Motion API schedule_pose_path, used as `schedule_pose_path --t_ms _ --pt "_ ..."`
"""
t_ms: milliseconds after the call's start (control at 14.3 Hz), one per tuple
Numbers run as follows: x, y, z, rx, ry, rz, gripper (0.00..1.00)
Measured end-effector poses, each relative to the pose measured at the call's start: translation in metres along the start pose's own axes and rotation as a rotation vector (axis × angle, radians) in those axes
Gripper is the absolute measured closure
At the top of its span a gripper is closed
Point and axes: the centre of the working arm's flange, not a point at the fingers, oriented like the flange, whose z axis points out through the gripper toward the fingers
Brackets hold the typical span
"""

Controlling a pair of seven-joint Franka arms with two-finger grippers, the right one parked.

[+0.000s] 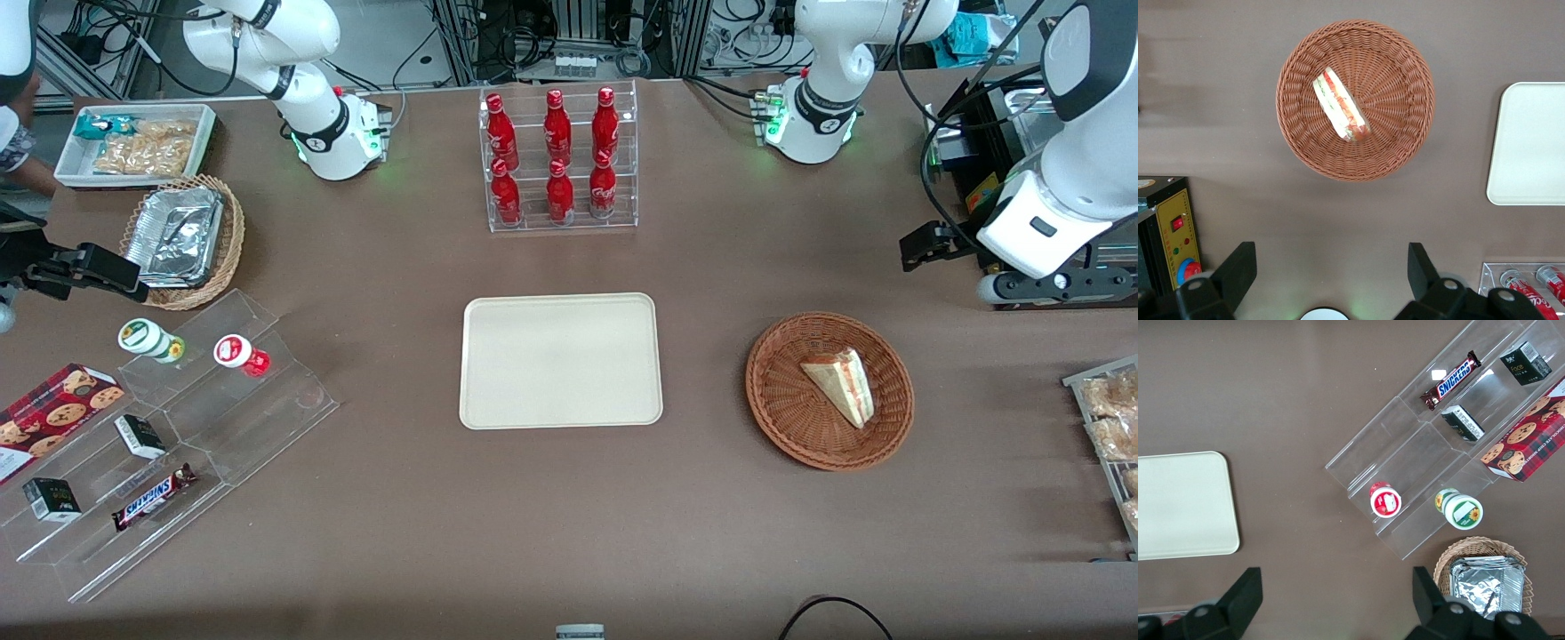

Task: Place sandwich from basket to tray
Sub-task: 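Lower the left gripper over the sandwich in the wicker basket and grasp it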

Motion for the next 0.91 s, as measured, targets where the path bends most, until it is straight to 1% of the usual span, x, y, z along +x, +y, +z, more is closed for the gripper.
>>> schedule_pose_path --t_ms 140,280,490,630,770,910 --pt "0.000 0.000 0.001 0.000 -0.001 0.009 0.00" --pt "0.001 0.001 0.008 0.001 -0.012 0.014 0.00" --pt "0.011 0.001 0.048 0.002 -0.020 0.013 0.00" --pt "0.019 0.001 0.091 -0.001 -0.001 0.011 0.00" --pt "0.025 0.001 0.131 -0.005 0.030 0.010 0.00" --pt "0.028 0.000 0.162 -0.008 0.044 -0.001 0.00"
